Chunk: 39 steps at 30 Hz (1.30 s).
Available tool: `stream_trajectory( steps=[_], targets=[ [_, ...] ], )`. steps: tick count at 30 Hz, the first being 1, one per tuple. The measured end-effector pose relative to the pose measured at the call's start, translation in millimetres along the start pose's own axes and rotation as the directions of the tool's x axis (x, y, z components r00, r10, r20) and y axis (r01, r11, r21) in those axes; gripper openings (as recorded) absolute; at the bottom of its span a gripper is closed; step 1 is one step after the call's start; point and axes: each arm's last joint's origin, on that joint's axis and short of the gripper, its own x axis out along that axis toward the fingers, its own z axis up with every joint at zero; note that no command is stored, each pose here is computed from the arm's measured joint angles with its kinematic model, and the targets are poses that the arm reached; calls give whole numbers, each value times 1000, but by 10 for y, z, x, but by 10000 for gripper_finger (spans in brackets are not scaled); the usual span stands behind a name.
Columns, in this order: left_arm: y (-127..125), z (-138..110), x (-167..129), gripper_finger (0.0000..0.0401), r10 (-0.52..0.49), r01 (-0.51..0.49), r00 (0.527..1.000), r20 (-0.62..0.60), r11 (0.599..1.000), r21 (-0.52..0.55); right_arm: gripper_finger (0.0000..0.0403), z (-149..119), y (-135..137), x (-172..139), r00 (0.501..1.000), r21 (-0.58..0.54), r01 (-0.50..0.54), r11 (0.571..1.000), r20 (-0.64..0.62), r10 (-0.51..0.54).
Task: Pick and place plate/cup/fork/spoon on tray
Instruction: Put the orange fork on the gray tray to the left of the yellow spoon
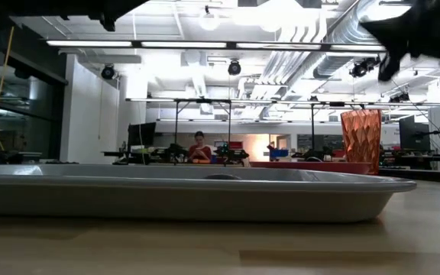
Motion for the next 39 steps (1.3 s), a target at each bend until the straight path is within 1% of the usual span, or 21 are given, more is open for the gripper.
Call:
stream_trajectory(
  steps=[2,4,5,7,11,13,15,17,19,21,22,23,24,25,26,28,30,32,34,36,39],
  targets=[
    [1,0,0,0,2,-2,1000,1,1000,30,0,98,73,21,988,-20,-123,992,88,124],
    [3,4,0,0,4,-5,1000,5,999,52,0,158,149,54,957,-64,-250,966,139,257],
    [3,5,0,0,6,-6,1000,5,998,56,0,152,182,90,945,-90,-294,951,124,304],
    [4,9,0,0,7,-8,1000,9,999,50,0,161,263,222,935,-129,-336,933,70,346],
    [4,10,0,0,8,-8,1000,10,999,43,0,224,472,653,942,-163,-336,928,-40,334],
    [4,7,0,0,7,-7,1000,8,1000,29,0,226,559,893,946,-152,-316,936,-119,300],
    [2,1,1,0,6,-6,1000,2,1000,9,0,238,628,1120,942,-169,-300,939,-210,263],
    [2,1,1,0,5,-5,1000,2,1000,-7,0,285,695,1327,924,-185,-286,940,-312,220],
    [-4,-2,0,0,2,-2,1000,-2,1000,-7,0,304,736,1487,872,-173,-256,951,-465,151],
    [-11,-12,-1,0,-3,3,1000,-12,1000,-5,0,324,769,1595,784,-116,-185,976,-616,75],
    [-12,-16,-1,0,-5,5,1000,-16,1000,-4,0,341,784,1628,725,-78,-123,989,-688,35],
    [-13,-18,-1,0,-9,9,1000,-18,1000,-3,0,349,793,1641,655,-39,-41,998,-756,-3],
    [-14,-21,-1,0,-9,9,1000,-21,1000,-2,0,346,804,1643,574,3,55,999,-819,-29],
    [-14,-23,-1,0,-9,9,1000,-23,1000,-2,0,319,817,1625,482,33,155,987,-875,-47],
    [-14,-23,-1,0,-9,9,1000,-23,1000,-2,0,273,830,1581,376,46,269,962,-925,-61],
    [-14,-23,-1,0,-9,9,1000,-23,1000,-2,0,162,889,1478,194,24,481,876,-978,-80],
    [-14,-23,-1,0,-9,9,1000,-23,1000,-2,0,50,963,1343,38,-49,639,768,-995,-95],
    [-14,-22,-1,0,-9,9,1000,-22,1000,-2,0,-74,1044,1203,-94,-122,729,673,-993,-78],
    [-13,-20,-1,0,-9,9,1000,-20,1000,-2,0,-186,1144,1077,-194,-182,778,601,-980,-46],
    [-13,-17,-1,0,-8,8,1000,-17,1000,-3,0,-272,1249,976,-239,-223,806,548,-970,-43],
    [-13,-16,-1,0,-8,8,1000,-16,1000,-3,0,-415,1374,806,-293,-301,828,473,-952,-92]
  ],
)
